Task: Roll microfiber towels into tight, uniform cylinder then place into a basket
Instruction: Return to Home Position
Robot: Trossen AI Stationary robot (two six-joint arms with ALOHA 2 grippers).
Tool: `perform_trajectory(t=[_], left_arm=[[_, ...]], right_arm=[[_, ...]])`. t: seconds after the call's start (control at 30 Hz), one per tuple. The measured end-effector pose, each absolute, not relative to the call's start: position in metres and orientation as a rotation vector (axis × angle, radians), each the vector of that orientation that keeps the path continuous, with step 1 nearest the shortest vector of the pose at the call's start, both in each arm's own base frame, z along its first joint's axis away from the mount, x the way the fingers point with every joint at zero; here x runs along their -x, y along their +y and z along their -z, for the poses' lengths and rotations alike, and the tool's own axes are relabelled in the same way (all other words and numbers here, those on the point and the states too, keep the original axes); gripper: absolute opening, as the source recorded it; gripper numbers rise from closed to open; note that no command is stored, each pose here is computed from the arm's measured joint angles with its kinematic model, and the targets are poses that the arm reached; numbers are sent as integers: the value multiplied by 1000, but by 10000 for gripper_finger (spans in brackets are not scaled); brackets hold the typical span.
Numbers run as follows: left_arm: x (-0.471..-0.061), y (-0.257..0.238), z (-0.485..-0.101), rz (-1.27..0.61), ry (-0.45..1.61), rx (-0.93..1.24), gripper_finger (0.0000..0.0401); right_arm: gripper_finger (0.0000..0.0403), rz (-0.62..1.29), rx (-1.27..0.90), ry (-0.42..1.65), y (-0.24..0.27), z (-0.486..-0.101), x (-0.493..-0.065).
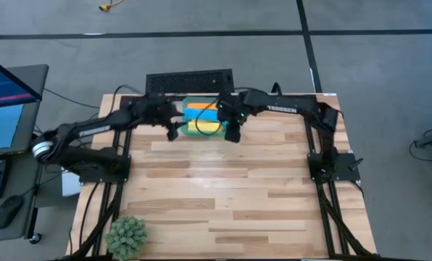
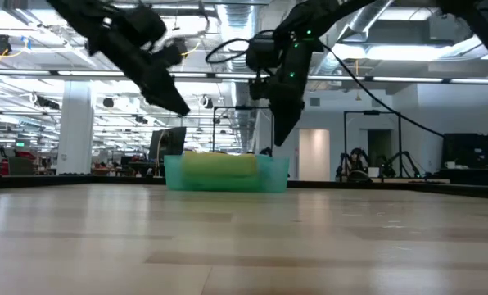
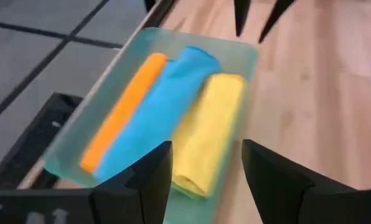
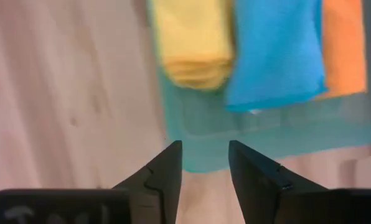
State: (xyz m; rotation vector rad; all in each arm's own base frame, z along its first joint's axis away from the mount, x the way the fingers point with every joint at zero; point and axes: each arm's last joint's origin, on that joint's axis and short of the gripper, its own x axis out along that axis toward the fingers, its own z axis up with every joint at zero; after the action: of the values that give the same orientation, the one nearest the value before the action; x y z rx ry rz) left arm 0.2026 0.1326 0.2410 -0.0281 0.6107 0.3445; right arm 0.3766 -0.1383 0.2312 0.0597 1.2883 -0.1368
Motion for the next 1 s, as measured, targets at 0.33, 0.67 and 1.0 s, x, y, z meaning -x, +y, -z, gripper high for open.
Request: perform_trajectory(t=[0.33, 0.67, 1.0], left_arm=[[-154, 65, -227, -237, 394, 54, 183], [-121, 26, -213, -75, 238, 58, 133], [-101, 9, -195, 41, 125, 33, 30]], right_arm=[[141, 124, -13, 1022, -78, -259, -324], [139, 72, 23, 725, -36, -251, -271], [138, 60, -16, 562, -20, -233, -229]])
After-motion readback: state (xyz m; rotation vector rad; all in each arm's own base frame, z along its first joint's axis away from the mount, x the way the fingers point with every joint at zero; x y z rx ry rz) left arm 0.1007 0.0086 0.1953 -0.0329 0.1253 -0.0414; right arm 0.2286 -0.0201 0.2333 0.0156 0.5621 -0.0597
